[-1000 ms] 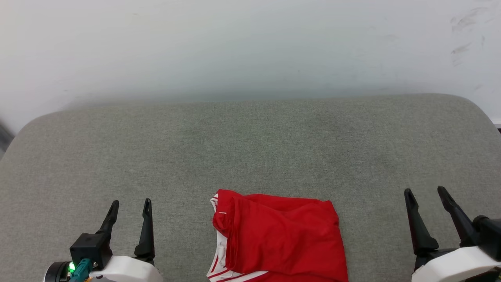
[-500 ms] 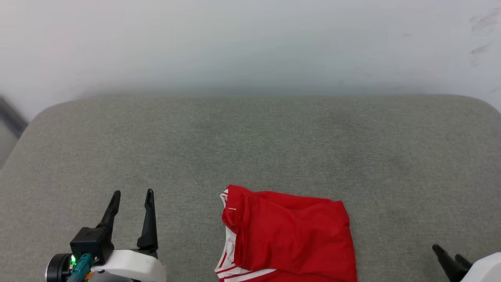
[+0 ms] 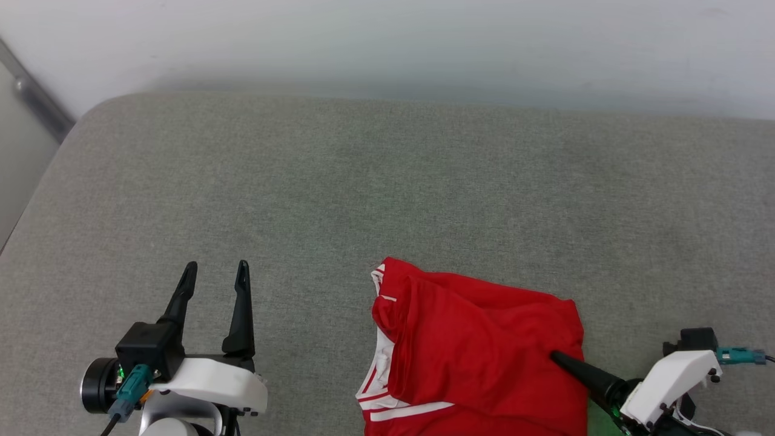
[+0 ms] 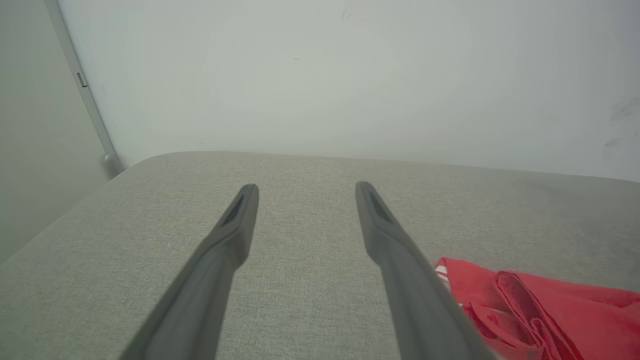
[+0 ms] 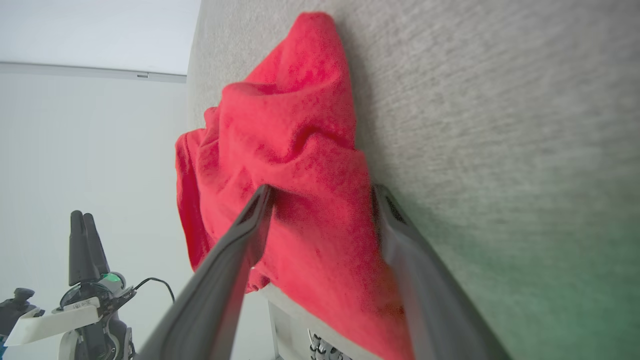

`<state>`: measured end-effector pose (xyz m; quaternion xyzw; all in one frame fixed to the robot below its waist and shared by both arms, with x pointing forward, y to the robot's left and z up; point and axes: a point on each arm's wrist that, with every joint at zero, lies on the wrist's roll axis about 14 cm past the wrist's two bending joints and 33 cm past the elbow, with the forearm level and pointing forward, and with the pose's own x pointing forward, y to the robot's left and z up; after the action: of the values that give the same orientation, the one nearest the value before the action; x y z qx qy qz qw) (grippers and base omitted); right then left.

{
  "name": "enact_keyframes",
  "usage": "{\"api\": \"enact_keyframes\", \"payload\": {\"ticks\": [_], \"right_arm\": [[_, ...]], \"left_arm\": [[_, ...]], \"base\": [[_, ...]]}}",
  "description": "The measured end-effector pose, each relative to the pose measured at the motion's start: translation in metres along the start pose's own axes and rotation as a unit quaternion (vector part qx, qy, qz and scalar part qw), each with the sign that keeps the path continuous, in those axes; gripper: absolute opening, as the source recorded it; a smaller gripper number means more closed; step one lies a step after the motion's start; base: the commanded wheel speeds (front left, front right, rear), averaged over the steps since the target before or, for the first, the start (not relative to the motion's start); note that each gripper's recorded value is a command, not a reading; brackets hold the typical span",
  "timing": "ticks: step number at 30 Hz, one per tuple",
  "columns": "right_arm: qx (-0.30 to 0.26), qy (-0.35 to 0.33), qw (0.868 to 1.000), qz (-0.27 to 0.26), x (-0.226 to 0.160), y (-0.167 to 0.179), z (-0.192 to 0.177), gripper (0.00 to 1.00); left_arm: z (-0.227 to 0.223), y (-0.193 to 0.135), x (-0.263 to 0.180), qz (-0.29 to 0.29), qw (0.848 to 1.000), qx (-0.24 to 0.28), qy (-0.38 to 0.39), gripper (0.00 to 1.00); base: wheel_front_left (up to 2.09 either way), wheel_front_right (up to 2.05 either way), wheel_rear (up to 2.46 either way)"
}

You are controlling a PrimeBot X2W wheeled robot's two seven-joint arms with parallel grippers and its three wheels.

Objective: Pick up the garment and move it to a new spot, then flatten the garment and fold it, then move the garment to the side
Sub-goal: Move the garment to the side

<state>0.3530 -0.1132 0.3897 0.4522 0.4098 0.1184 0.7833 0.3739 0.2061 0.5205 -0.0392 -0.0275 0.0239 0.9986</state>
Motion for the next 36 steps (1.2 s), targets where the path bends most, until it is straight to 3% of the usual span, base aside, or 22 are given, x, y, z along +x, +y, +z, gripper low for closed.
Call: {"api": "enact_keyframes", "payload": {"ticks": [2,3,4,5,10,15,17,19,23,30,36], "right_arm": [[0.006,0.014,1.000,0.010,0.010,0.005,-0.006,1.00],[0.012,0.018,1.000,0.014,0.013,0.007,-0.008,0.87],[0.012,0.024,1.000,0.016,0.017,0.009,-0.011,0.16],[0.010,0.026,0.999,0.017,0.019,0.010,-0.013,0.00],[-0.035,0.025,0.999,0.024,0.018,0.020,-0.011,0.00],[-0.143,0.009,0.990,0.001,0.007,0.021,-0.002,0.00],[-0.195,-0.002,0.981,-0.019,0.001,0.017,0.005,0.00],[-0.264,-0.008,0.963,-0.057,-0.008,0.006,0.015,0.00],[-0.338,-0.040,0.934,-0.113,-0.026,-0.007,0.041,0.00],[-0.386,-0.088,0.897,-0.198,-0.074,-0.030,0.078,0.00],[-0.388,-0.145,0.867,-0.276,-0.127,-0.057,0.116,0.00]], "left_arm": [[-0.002,0.002,0.001,0.001,1.000,0.001,0.003,1.00],[-0.001,0.003,0.002,0.002,1.000,0.002,0.003,1.00],[-0.002,0.005,0.002,0.005,1.000,0.005,0.003,1.00],[-0.002,0.007,0.002,0.006,1.000,0.008,0.004,1.00],[-0.001,0.008,0.000,0.007,1.000,0.010,0.001,1.00],[0.003,-0.001,0.000,-0.006,1.000,0.004,-0.006,1.00],[0.005,-0.006,0.002,-0.014,1.000,0.002,-0.008,1.00],[0.006,-0.014,0.005,-0.025,1.000,-0.001,-0.011,1.00],[0.004,-0.035,0.012,-0.055,0.998,-0.006,-0.010,1.00],[0.000,-0.096,0.033,-0.145,0.989,-0.016,-0.011,1.00],[0.000,-0.165,0.055,-0.238,0.971,-0.034,-0.021,1.00]], "base": [[0.00,0.00,0.00],[0.00,0.00,0.00],[0.00,0.00,0.00],[0.00,0.00,0.00],[0.00,0.00,0.00],[0.00,0.00,0.00],[0.00,0.00,0.00],[0.00,0.00,0.00],[0.00,0.00,0.00],[0.00,0.00,0.00],[0.00,0.00,0.00]]}}
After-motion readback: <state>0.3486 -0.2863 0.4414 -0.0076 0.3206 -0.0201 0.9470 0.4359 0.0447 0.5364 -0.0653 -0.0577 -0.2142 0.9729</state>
